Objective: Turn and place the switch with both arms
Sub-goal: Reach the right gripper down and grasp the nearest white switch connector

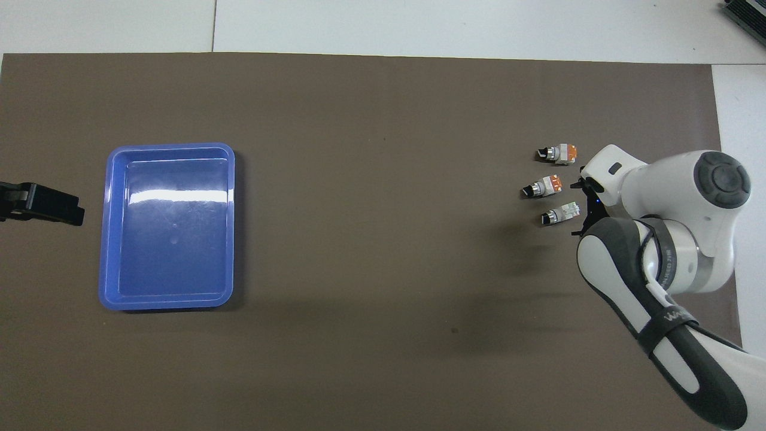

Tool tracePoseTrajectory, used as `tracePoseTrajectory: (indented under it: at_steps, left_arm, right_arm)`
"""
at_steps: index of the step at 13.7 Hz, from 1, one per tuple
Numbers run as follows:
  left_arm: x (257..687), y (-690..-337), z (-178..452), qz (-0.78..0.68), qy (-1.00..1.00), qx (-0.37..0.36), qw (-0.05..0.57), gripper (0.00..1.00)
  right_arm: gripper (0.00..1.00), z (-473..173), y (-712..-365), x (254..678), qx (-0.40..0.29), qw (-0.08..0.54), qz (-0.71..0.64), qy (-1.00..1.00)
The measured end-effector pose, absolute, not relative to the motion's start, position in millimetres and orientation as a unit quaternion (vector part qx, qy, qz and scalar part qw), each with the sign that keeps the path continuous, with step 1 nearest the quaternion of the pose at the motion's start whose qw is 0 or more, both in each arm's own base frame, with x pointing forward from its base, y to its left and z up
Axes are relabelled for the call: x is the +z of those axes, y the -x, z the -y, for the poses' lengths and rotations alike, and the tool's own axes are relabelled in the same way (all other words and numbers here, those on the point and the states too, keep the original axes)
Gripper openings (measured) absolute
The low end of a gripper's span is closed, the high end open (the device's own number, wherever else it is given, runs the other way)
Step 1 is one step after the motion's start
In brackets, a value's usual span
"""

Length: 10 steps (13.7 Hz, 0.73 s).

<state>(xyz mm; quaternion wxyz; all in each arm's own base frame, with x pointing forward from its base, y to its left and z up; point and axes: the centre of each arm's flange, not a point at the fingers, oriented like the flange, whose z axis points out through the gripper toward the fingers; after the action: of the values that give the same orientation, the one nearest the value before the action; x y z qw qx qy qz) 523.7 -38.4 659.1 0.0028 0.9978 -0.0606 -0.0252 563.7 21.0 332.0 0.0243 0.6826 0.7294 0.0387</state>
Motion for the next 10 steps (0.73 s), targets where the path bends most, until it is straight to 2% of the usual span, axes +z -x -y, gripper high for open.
tracePoseTrajectory:
  at_steps: [10]
  left_arm:
    - [659,-524,38,0.061,-0.998,-0.025,0.003,1.00]
  right_arm:
    - [1.00,8,-534,297,0.043,0.038,-0.741,-0.669]
